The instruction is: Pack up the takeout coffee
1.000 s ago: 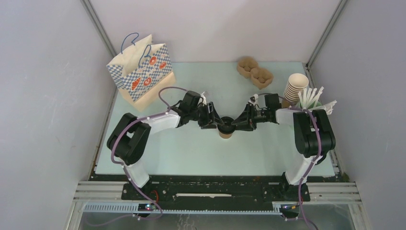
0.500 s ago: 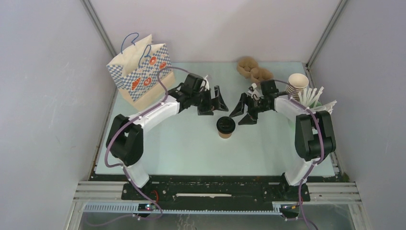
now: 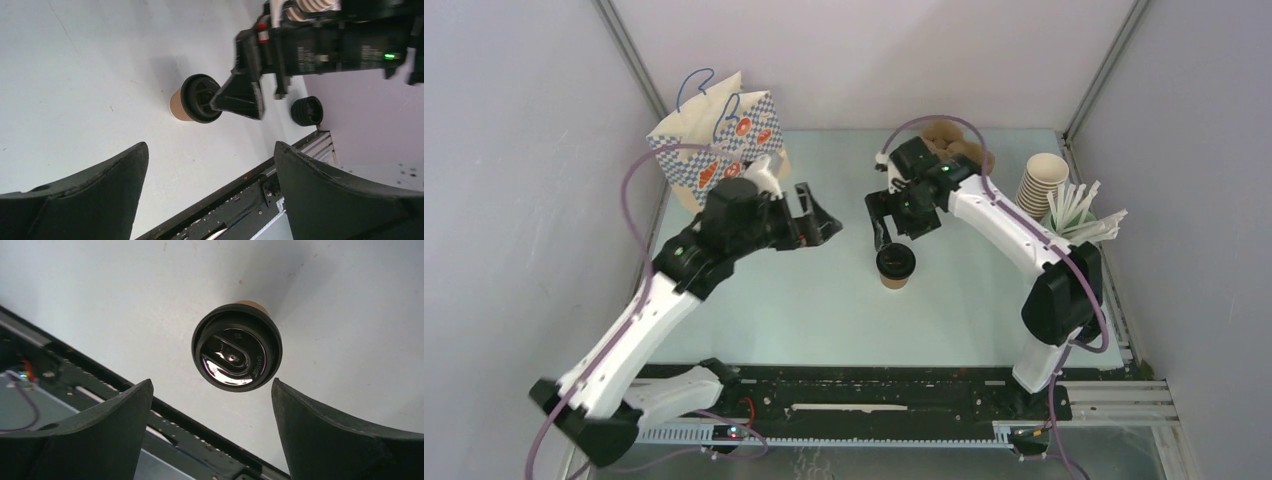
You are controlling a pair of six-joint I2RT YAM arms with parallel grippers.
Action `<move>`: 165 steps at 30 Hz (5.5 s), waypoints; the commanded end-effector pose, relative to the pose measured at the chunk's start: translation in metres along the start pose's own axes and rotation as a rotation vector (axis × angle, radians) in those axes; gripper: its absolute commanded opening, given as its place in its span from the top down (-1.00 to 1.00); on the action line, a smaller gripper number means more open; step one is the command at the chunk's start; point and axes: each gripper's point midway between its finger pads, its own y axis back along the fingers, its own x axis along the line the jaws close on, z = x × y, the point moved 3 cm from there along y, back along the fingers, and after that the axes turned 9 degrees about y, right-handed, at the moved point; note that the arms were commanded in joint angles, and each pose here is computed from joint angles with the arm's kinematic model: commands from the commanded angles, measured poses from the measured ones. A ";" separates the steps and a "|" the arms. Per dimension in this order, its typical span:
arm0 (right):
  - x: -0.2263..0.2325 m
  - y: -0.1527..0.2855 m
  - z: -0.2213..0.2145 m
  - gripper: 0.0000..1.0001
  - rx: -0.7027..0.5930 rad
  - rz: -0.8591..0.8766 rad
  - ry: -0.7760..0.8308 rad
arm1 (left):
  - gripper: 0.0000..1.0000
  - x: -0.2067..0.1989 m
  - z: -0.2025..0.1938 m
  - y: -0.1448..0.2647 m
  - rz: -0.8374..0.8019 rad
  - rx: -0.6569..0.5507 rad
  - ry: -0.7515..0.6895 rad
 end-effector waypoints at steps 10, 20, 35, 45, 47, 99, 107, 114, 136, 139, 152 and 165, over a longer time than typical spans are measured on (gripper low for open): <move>-0.001 -0.024 -0.011 -0.98 0.166 -0.128 0.135 | -1.00 0.031 -0.026 0.036 0.052 -0.015 0.000; 0.008 -0.038 -0.018 -0.95 0.197 -0.154 0.153 | -1.00 0.028 -0.026 0.040 0.040 -0.009 -0.025; 0.000 -0.045 -0.021 -0.50 0.223 -0.276 0.176 | -1.00 0.034 -0.027 0.048 0.062 -0.015 -0.040; -0.047 -0.019 -0.007 -0.22 0.134 -0.370 0.053 | -1.00 0.033 -0.026 0.049 0.068 -0.008 -0.053; -0.071 -0.014 -0.004 -0.22 0.112 -0.389 -0.013 | -1.00 0.033 -0.026 0.050 0.069 -0.006 -0.058; -0.195 -0.001 0.011 -0.49 0.074 -0.459 -0.301 | -1.00 0.029 -0.024 0.056 0.071 0.041 -0.117; -0.182 0.045 0.039 -0.94 -0.003 -0.429 -0.279 | -1.00 0.027 -0.023 0.047 0.066 0.062 -0.130; -0.219 0.128 0.054 -0.82 -0.222 -0.515 -0.423 | -1.00 0.024 -0.018 0.039 0.052 0.063 -0.182; -0.300 0.124 0.026 0.01 -0.142 -0.621 -0.544 | -1.00 0.025 -0.020 0.017 0.064 0.128 -0.298; -0.300 0.120 0.030 0.11 -0.137 -0.629 -0.524 | -1.00 0.024 -0.018 0.017 0.065 0.125 -0.299; -0.301 0.105 0.030 0.50 -0.093 -0.644 -0.495 | -1.00 0.024 -0.019 0.020 0.068 0.124 -0.293; -0.294 0.130 0.030 0.90 -0.118 -0.706 -0.490 | -1.00 0.025 -0.018 0.023 0.074 0.119 -0.301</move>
